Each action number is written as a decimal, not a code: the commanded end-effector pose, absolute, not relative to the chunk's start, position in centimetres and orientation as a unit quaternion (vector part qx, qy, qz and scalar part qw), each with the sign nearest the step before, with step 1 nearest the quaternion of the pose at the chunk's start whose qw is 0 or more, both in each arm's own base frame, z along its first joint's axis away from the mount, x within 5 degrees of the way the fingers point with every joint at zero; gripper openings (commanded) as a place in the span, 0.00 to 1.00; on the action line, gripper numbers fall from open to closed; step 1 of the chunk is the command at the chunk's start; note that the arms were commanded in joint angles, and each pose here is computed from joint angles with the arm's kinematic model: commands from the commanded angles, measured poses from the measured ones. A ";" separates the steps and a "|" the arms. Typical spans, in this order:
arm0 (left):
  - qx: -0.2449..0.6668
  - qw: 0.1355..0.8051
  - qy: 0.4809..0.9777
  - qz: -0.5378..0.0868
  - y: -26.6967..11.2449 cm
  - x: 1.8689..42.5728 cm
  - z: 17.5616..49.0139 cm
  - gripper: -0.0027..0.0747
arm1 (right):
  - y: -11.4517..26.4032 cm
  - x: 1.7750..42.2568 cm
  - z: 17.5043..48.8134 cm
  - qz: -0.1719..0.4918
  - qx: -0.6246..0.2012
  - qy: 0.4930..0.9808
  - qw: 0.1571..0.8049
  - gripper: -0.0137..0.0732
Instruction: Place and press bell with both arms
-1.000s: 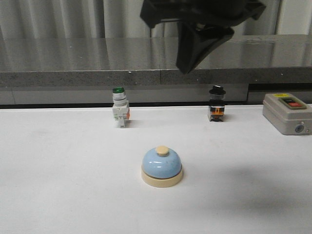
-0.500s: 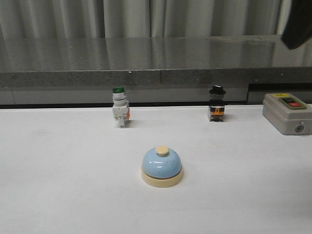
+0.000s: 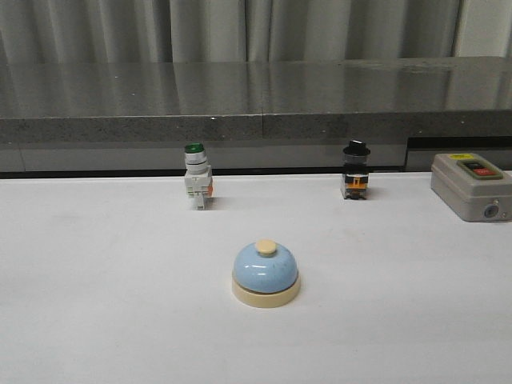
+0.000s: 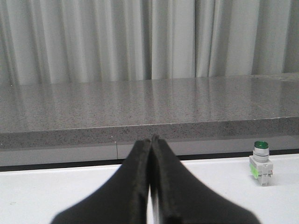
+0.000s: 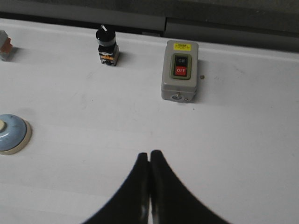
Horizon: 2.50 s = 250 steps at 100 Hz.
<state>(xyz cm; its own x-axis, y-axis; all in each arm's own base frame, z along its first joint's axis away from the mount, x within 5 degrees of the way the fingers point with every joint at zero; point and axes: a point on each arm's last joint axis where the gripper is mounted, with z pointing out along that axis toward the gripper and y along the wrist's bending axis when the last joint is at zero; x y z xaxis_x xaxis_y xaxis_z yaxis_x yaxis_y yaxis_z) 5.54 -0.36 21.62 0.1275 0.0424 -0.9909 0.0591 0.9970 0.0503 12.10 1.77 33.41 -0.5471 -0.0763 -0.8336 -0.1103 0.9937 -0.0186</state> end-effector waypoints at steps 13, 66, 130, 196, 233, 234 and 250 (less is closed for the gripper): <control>0.032 0.770 0.637 -0.009 -0.3 5.4 21.1 0.01 | 1.1 9.6 34.6 0.021 -0.049 0.841 0.538 0.09; 0.032 0.770 0.637 -0.009 -0.3 5.4 21.1 0.01 | 1.0 9.0 34.8 0.021 -0.047 0.838 0.544 0.09; 0.032 0.770 0.637 -0.009 -0.3 5.4 21.1 0.01 | 1.2 7.0 31.4 0.046 -0.079 0.695 0.713 0.09; 0.032 0.770 0.637 -0.009 -0.3 5.4 21.1 0.01 | 0.3 5.1 22.6 0.052 0.006 0.649 0.759 0.09; 0.032 0.770 0.637 -0.009 -0.3 5.4 21.1 0.01 | 0.4 5.3 21.6 0.053 0.004 0.645 0.762 0.09; 0.032 0.770 0.637 -0.009 -0.3 5.4 21.1 0.01 | 0.4 5.3 21.6 0.053 0.004 0.645 0.762 0.09; 0.032 0.770 0.637 -0.009 -0.3 5.4 21.1 0.01 | 0.4 5.3 21.6 0.053 0.004 0.645 0.762 0.09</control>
<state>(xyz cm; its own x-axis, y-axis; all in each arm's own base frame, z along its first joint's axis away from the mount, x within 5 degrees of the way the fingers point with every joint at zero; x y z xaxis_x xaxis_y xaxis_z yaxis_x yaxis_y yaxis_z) 5.54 -0.36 21.61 0.1258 0.0425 -0.9911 0.0592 0.9970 0.0503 5.66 0.36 20.23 0.0386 0.0842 -0.9957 -0.0681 0.9943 0.0815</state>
